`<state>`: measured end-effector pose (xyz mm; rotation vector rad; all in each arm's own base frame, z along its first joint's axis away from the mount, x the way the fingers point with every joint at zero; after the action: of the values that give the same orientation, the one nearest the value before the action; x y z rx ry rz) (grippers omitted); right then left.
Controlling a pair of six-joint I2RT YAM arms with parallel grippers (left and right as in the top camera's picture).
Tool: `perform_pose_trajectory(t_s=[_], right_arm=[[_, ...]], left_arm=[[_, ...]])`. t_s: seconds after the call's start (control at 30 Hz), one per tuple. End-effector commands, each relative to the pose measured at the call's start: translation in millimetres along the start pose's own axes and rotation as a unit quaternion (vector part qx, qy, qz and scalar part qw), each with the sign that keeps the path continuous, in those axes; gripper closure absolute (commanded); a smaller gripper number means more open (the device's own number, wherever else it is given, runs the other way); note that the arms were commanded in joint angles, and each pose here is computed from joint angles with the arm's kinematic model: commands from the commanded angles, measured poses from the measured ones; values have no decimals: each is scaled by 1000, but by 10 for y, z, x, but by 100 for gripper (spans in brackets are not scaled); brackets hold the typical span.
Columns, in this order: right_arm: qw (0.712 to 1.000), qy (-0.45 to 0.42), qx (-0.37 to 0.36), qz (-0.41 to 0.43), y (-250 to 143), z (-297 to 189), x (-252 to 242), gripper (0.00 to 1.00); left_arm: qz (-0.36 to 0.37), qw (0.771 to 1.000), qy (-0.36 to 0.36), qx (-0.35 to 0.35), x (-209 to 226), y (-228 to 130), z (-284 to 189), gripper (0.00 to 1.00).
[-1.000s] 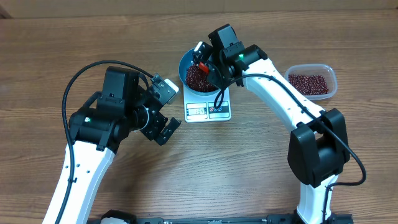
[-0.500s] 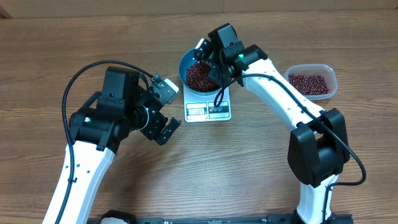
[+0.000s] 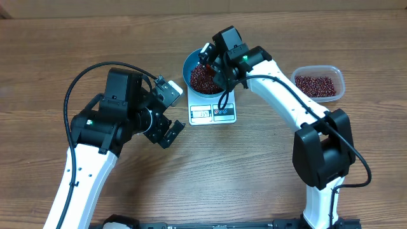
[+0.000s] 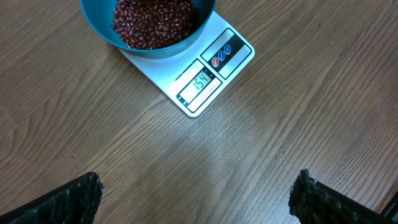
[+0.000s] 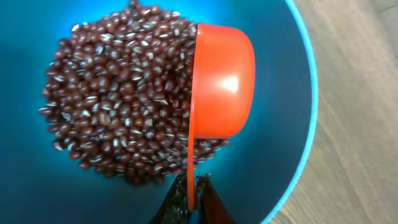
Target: Scoop item into bowl and weigh 150g on scale
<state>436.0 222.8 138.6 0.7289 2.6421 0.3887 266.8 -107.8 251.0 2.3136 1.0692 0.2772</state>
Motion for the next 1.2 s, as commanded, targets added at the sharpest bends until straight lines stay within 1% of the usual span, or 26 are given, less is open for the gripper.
perform_pose_trajectory(t_s=[0.0,0.17,0.33,0.47,0.77,0.87,1.03,1.17], right_arm=[[999,24,-17,28,80,7,68,96],[996,61,-19,57,79,-15,167,96],[993,70,-21,94,91,-40,181,96],[987,119,-42,104,144,-100,284,96],[969,160,-67,178,199,-228,155,96],[964,176,-77,186,222,-309,111,96],[945,242,-98,198,259,-484,135,96],[922,285,-105,239,222,-554,97,96]], left_arm=[[4,1000,2,-8,9,73,-36,0],[4,1000,2,-8,9,73,-36,0],[4,1000,2,-8,9,73,-36,0],[4,1000,2,-8,9,73,-36,0],[4,1000,2,-8,9,73,-36,0],[4,1000,2,-8,9,73,-36,0],[4,1000,2,-8,9,73,-36,0],[4,1000,2,-8,9,73,-36,0]])
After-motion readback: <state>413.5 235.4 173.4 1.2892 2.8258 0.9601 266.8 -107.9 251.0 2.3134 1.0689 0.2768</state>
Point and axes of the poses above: each gripper's point midway between its finger pads, its own z axis out along the fingers, its own x axis along the line the jaws close on, y = z × x, the point moved 4 cm from there along -z, back along the fingers, and after that the axes turned 3 degrees about -z, right-handed, at the moved point
